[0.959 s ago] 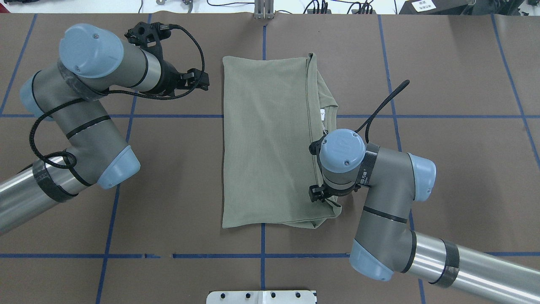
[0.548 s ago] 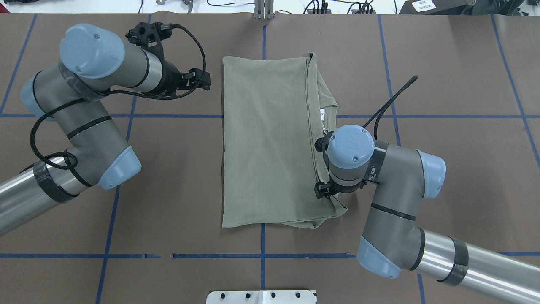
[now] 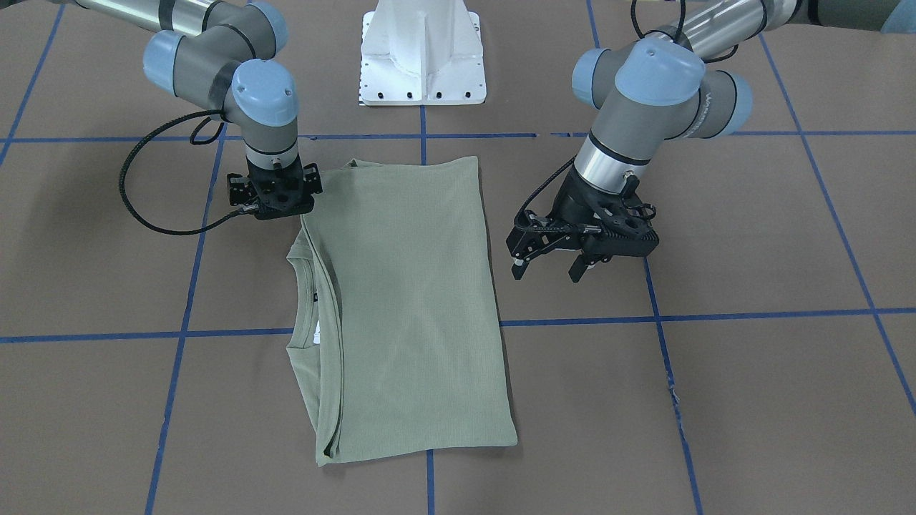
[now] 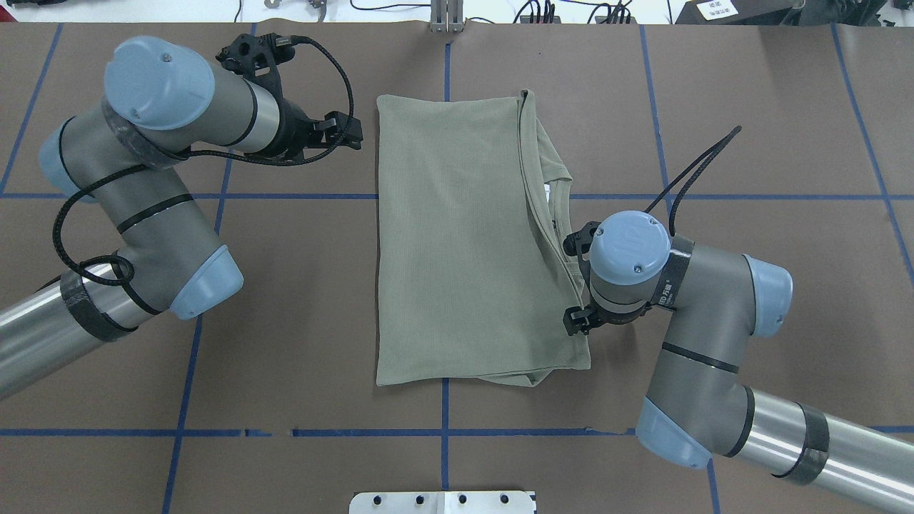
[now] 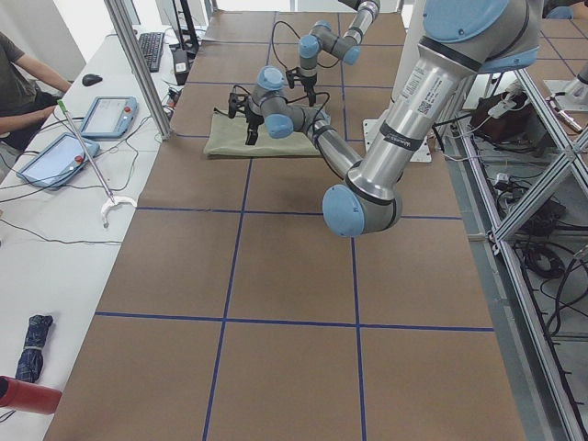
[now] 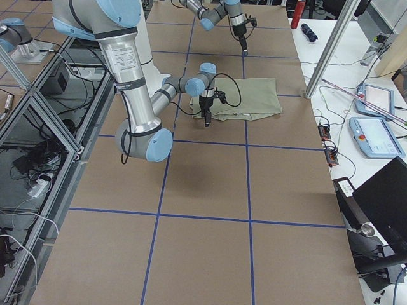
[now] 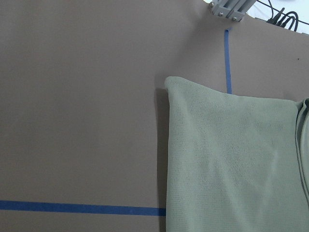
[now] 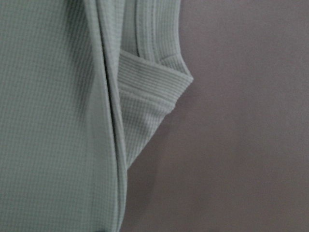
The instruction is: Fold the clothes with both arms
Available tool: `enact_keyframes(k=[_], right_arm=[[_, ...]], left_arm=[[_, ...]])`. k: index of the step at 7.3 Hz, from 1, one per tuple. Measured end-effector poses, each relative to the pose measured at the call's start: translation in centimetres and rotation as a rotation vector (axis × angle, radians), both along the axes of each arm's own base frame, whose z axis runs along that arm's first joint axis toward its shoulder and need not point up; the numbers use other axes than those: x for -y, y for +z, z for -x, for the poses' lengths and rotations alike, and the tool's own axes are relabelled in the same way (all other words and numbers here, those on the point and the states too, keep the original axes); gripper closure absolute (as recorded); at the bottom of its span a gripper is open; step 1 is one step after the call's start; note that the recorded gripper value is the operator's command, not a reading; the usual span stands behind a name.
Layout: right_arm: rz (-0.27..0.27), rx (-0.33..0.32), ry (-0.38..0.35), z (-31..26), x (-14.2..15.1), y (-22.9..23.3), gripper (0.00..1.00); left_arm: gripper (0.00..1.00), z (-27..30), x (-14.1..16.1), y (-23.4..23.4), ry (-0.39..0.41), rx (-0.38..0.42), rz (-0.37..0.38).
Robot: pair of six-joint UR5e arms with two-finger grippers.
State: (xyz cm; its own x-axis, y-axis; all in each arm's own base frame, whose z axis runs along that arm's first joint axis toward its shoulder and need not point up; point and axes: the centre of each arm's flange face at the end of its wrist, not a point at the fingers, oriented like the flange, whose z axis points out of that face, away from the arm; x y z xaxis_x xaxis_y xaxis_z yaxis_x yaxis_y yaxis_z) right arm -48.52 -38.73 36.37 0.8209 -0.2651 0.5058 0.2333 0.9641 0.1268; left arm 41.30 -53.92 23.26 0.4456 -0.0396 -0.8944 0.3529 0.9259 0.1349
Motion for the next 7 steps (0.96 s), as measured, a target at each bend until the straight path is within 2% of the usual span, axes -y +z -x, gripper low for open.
enact_keyframes(k=[2,4,7], right_arm=[[0.004,0.047,0.033,-2.1,2.5,-2.0,0.00],[-0.026,0.102,0.054,-2.3,4.7,-5.8,0.00],[-0.063,0.132,0.071,1.4,10.1,-9.1,0.00]], left_arm=[[0.00,0.1,-0.1,-0.7,0.002,-0.008,-0.009],[0.00,0.2,-0.3,-1.1,0.004,-0.012,-0.019],[0.00,0.6,-0.6,-1.7,0.003,-0.021,-0.037]])
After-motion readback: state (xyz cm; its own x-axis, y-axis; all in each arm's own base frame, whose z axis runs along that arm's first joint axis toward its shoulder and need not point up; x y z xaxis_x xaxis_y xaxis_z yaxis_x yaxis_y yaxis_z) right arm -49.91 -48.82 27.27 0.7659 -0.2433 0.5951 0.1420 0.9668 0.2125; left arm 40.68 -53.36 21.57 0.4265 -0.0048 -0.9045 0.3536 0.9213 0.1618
